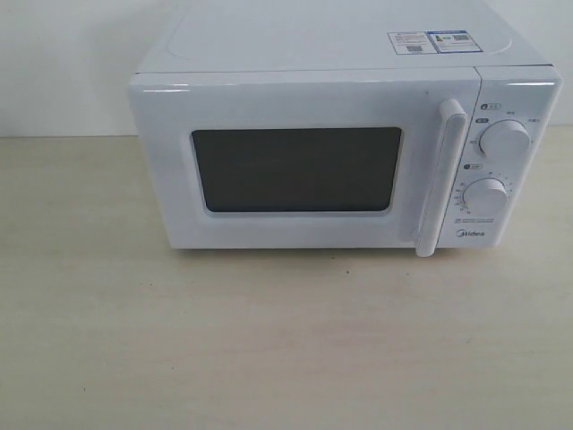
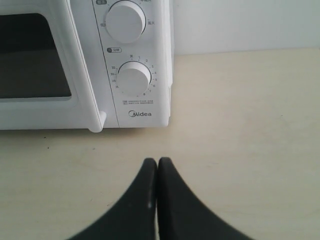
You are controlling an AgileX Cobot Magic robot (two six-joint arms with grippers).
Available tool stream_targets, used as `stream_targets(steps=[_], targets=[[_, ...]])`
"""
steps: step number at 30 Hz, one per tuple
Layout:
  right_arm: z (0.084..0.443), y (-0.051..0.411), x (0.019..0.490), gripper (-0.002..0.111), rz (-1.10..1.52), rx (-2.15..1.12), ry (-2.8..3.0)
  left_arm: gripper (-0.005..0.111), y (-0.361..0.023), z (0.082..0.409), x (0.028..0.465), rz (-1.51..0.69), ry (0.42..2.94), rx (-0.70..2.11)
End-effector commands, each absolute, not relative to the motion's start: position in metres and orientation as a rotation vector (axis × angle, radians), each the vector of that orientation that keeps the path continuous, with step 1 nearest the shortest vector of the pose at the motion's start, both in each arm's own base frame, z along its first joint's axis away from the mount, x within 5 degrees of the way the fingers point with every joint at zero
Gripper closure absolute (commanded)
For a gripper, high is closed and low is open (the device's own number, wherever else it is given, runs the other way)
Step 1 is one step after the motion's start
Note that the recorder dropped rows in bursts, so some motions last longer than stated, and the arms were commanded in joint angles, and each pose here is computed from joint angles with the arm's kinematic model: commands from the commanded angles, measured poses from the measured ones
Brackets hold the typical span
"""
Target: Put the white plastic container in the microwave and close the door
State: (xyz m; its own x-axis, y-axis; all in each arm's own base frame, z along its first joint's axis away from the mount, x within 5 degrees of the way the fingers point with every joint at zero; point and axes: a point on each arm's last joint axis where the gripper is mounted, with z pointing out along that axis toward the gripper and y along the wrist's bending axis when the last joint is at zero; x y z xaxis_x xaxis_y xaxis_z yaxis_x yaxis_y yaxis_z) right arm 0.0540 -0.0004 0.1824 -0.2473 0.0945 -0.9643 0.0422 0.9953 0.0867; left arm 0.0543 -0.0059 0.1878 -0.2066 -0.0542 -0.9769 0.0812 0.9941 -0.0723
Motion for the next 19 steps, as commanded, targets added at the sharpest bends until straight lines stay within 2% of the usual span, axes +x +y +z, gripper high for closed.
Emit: stream_targets(steps=[1,19], targets=[[0.1838,-0.0005,0.0539,0.109,0.044,0.093,1.807,0.102,-0.0061,0.1865,0.0542,-0.118,1.78,0.033],[0.1838,-0.0005,0.0539,0.109,0.044,0.093,1.807,0.102,-0.0061,0.1865,0.0542,-0.114,1.779,0.038]])
